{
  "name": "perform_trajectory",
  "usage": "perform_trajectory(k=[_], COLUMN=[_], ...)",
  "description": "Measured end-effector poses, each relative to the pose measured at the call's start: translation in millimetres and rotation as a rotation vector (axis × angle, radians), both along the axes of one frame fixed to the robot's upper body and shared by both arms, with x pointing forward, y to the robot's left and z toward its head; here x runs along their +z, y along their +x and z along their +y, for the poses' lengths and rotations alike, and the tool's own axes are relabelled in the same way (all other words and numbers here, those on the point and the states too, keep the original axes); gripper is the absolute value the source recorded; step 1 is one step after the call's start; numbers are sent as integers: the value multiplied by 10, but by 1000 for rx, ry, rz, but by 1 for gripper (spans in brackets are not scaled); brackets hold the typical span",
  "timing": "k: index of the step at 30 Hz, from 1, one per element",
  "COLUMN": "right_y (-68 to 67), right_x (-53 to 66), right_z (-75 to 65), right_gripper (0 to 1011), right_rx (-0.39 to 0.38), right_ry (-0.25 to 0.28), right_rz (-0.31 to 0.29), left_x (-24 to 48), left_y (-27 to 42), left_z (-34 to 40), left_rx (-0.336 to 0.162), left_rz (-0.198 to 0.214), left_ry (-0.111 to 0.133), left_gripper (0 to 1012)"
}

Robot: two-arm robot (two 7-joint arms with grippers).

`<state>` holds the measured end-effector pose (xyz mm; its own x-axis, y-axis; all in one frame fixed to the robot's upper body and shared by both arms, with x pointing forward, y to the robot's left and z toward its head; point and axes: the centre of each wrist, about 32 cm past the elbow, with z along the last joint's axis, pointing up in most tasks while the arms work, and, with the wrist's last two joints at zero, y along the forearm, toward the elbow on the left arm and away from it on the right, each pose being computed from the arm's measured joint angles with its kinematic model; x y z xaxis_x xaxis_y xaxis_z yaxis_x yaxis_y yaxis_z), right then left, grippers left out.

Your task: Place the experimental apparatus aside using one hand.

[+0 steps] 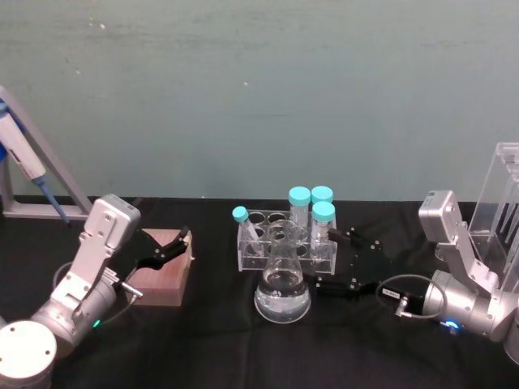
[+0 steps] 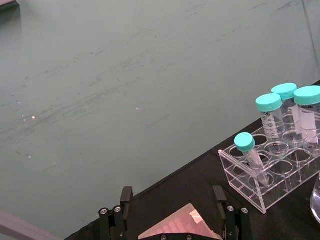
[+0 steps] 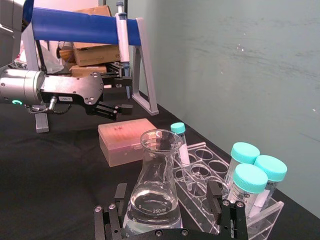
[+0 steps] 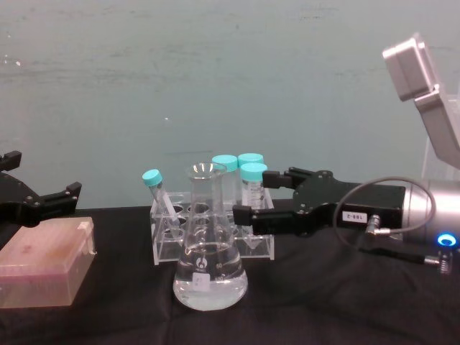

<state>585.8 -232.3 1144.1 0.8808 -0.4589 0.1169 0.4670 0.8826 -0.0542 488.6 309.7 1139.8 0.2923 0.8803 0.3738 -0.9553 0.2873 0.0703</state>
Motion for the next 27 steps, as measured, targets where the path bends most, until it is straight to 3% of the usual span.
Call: perform_trajectory(k=[27], right_y=[234], right_x=[44], right_z=[141], right_gripper=[1000], right_rx=[62], right_ry=[-19], right_rz=[2], left_x=[0], left_y=[0], left_z=[0], left_rx=[0], left_rz=[0], left_ry=[0], left_gripper=[1000])
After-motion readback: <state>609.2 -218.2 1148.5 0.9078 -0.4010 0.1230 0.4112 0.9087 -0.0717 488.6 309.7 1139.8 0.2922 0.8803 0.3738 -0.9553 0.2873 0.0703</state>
